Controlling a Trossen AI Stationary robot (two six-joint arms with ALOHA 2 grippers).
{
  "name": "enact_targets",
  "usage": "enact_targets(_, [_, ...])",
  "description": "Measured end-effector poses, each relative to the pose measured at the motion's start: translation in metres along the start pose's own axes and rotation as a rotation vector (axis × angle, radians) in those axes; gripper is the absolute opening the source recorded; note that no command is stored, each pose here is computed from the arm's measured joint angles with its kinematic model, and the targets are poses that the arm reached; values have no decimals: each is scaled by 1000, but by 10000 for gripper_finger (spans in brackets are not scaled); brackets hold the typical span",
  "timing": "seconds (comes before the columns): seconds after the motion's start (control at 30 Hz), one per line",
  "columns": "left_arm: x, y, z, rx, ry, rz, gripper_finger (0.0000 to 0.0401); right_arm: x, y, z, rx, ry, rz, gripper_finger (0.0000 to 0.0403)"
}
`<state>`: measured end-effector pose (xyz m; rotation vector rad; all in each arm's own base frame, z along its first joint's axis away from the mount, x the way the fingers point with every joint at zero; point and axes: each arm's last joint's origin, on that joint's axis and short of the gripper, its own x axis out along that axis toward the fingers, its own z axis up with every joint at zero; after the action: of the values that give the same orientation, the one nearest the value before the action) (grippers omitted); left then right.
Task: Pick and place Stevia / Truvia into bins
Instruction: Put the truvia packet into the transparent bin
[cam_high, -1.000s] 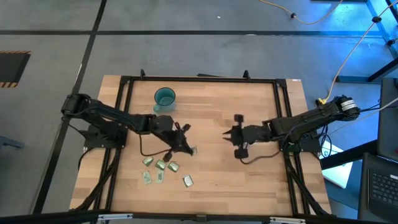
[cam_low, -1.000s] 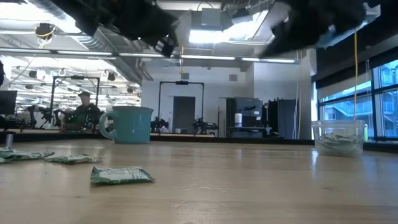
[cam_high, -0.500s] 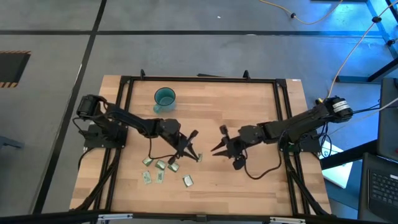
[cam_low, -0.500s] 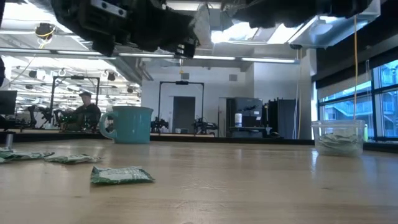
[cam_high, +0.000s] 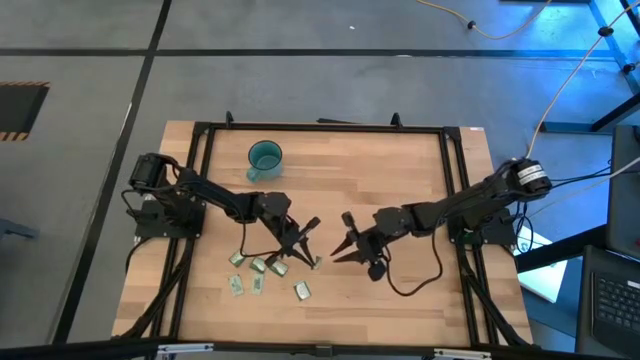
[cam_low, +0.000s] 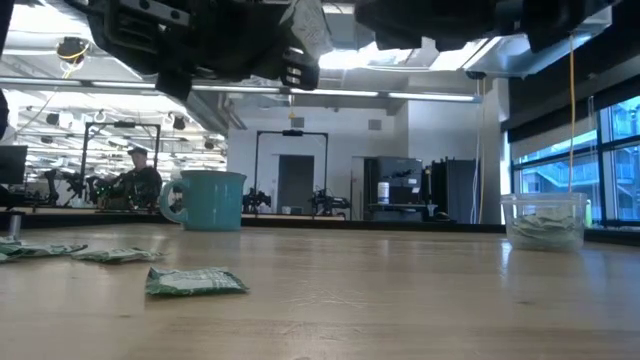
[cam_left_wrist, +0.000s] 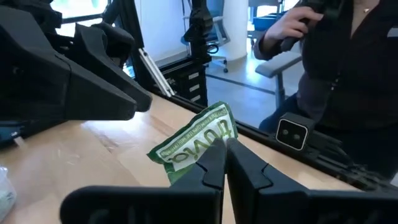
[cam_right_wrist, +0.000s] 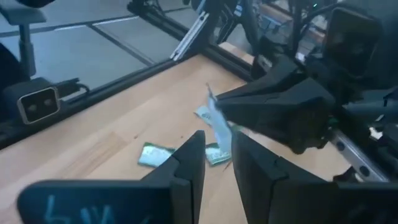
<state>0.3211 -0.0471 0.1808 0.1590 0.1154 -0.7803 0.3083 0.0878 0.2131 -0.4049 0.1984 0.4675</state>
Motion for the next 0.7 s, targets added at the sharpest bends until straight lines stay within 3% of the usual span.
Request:
enact_targets(0.53, [0, 0, 3, 0, -23, 0, 4, 28, -5, -1, -50, 16, 4, 83])
enact_targets(0.7, [0, -2, 2, -26, -28, -62, 4, 26, -6, 2, -52, 6, -3, 83])
